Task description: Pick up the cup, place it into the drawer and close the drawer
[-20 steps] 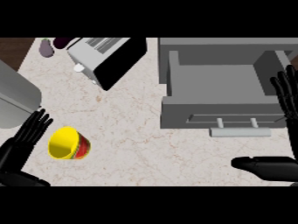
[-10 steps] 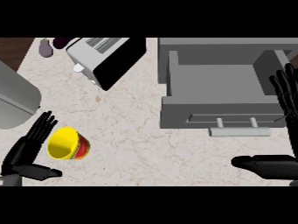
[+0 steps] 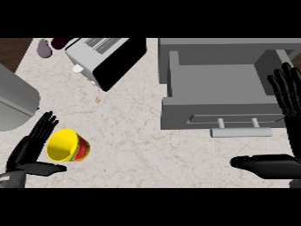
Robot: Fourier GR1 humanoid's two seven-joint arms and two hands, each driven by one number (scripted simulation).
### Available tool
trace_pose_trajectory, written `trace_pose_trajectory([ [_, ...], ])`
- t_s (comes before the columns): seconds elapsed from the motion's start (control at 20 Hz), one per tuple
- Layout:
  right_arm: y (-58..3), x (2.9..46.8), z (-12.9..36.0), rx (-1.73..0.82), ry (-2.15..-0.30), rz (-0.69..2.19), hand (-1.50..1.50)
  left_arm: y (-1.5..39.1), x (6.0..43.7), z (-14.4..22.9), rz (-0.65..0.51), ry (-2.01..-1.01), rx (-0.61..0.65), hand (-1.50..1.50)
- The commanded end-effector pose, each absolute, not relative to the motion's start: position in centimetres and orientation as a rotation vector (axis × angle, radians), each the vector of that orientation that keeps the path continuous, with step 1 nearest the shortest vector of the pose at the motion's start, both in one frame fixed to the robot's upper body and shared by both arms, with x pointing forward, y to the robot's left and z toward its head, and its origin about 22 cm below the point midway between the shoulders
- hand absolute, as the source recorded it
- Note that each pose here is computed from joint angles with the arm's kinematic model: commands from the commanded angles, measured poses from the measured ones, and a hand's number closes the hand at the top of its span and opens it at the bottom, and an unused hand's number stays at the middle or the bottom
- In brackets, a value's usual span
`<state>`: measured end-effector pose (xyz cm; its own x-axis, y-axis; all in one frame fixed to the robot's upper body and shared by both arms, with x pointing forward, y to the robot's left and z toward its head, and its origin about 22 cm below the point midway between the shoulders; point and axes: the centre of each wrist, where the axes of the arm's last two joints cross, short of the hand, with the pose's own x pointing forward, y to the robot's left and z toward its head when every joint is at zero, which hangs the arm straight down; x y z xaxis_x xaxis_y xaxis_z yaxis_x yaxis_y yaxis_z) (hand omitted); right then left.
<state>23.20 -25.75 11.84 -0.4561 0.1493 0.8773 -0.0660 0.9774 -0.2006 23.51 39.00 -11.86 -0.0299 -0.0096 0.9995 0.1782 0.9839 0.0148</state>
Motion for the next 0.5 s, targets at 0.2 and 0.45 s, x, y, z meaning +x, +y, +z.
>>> trace_pose_trajectory([
  [0.2,-25.1,23.7,12.1,-0.02,-2.037,0.27,-1.5,38.9,25.1,-11.7,-0.155,-1.686,-0.255,-1.5],
  [0.45,-26.1,24.1,11.1,-0.066,-2.034,0.249,-1.5,35.9,22.7,-14.7,-0.153,-1.702,-0.292,-1.5],
])
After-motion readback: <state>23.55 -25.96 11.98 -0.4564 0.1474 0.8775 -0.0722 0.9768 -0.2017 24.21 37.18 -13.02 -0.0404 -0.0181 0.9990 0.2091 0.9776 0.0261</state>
